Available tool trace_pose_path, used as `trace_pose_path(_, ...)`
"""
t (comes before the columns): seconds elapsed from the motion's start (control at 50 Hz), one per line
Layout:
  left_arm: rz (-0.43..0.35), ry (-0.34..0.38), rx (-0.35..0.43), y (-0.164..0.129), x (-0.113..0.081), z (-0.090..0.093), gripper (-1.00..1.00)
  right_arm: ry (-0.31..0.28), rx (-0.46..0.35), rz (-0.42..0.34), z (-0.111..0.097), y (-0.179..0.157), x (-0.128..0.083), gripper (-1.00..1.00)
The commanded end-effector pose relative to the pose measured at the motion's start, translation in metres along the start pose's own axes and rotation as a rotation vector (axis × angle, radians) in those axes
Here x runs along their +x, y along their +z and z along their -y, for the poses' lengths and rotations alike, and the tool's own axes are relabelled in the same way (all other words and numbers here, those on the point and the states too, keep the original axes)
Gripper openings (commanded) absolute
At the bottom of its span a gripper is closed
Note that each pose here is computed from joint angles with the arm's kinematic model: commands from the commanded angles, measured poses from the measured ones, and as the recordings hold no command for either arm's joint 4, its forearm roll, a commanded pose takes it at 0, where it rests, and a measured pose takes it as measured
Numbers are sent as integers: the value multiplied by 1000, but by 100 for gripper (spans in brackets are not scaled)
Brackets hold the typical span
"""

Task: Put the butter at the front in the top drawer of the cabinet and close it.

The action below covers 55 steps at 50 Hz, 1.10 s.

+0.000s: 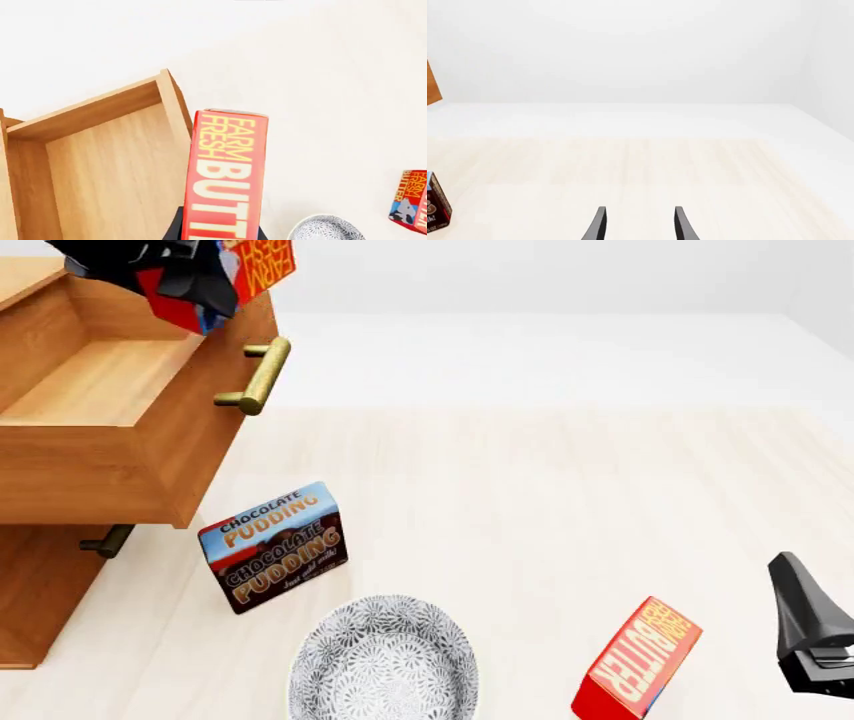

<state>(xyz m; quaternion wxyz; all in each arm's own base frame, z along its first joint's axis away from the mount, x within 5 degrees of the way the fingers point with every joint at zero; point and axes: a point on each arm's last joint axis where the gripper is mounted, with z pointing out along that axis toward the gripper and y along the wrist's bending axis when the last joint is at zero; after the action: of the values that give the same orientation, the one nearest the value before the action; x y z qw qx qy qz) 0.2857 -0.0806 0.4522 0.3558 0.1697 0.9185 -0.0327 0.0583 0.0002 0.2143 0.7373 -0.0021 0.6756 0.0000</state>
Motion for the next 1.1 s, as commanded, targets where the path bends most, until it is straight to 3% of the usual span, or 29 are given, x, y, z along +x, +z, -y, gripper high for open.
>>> trace_pose_path(0.02, 31, -43, -65, -28, 16, -23, -100, 1, 0, 0, 0, 0, 0, 100)
trace_pose_path(0.74, 18, -264, -178, -50, 54, -56, -100, 0, 0, 0, 0, 0, 0, 100)
trace_pose_path(1.1, 7, -345, -195, -45, 57, -63, -100, 1, 0, 0, 0, 0, 0, 100)
